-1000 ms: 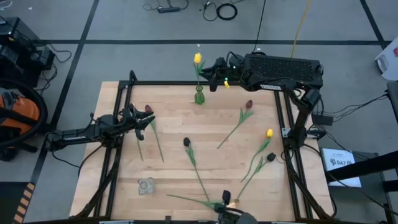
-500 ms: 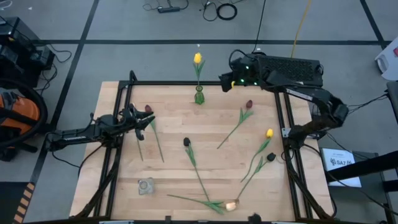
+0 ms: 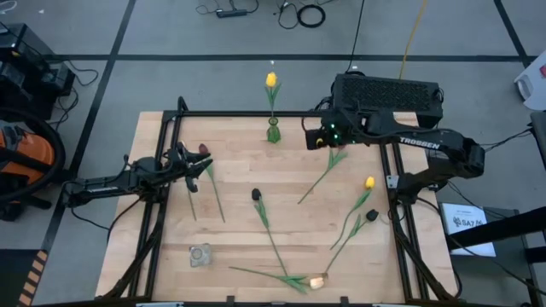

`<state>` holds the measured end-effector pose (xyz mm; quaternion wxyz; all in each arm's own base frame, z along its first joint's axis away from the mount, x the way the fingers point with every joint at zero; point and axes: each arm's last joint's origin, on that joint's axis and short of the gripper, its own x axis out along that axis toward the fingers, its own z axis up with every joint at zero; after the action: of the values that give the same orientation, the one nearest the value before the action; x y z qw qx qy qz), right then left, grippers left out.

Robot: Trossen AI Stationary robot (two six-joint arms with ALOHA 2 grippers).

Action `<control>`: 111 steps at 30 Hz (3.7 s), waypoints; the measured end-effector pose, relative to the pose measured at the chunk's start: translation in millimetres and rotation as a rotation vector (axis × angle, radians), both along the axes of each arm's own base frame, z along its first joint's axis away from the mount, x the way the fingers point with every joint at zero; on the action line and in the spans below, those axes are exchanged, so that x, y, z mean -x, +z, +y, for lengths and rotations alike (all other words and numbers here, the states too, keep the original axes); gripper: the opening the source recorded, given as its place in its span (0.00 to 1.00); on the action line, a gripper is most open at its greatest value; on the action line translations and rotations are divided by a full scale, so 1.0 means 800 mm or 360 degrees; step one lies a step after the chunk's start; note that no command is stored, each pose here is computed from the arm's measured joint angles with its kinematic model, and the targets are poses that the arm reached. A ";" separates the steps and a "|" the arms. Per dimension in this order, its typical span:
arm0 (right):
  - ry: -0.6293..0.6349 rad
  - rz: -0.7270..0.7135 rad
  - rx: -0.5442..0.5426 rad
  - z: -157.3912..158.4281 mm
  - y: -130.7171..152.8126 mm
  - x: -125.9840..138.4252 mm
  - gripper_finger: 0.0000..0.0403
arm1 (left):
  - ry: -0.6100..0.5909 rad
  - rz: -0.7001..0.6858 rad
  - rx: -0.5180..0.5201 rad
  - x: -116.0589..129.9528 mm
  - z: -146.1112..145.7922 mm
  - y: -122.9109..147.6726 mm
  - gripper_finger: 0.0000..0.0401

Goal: Sort flowers into vase by color
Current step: Put the left dark red flower into the transparent vase

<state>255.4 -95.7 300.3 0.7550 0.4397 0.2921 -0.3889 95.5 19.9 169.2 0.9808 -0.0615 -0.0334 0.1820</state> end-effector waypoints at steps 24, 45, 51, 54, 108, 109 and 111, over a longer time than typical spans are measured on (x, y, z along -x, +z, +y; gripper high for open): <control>0.0024 0.0183 -0.0153 0.051 -0.011 0.001 0.11 | -0.0185 -0.0303 0.0819 -0.001 -0.003 0.002 0.31; 0.0178 0.0322 0.0187 0.025 -0.009 0.005 0.11 | -0.0068 -0.0625 0.0937 0.003 0.001 0.018 0.31; 0.0150 0.0299 0.0158 0.029 -0.009 0.004 0.11 | 0.0151 -0.0625 0.0930 0.005 0.005 0.020 0.31; 0.0096 0.0275 0.0125 0.029 -0.009 0.004 0.11 | 0.0257 -0.0610 0.0938 0.009 0.006 0.041 0.31; 0.0832 0.0484 0.0305 0.033 -0.012 0.007 0.11 | 0.1687 0.1280 0.2228 -0.141 0.035 -0.049 0.29; 0.0837 0.0489 0.0313 0.033 -0.012 0.007 0.11 | 0.1696 0.1280 0.2230 -0.140 0.036 -0.049 0.27; 0.0842 0.0492 0.0318 0.033 -0.012 0.007 0.11 | 0.1689 0.1298 0.2206 -0.139 0.039 -0.050 0.21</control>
<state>250.2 -69.1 291.0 0.8162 0.2079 0.4677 -0.2680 206.4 51.5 129.4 0.4528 -0.5361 0.4015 0.5885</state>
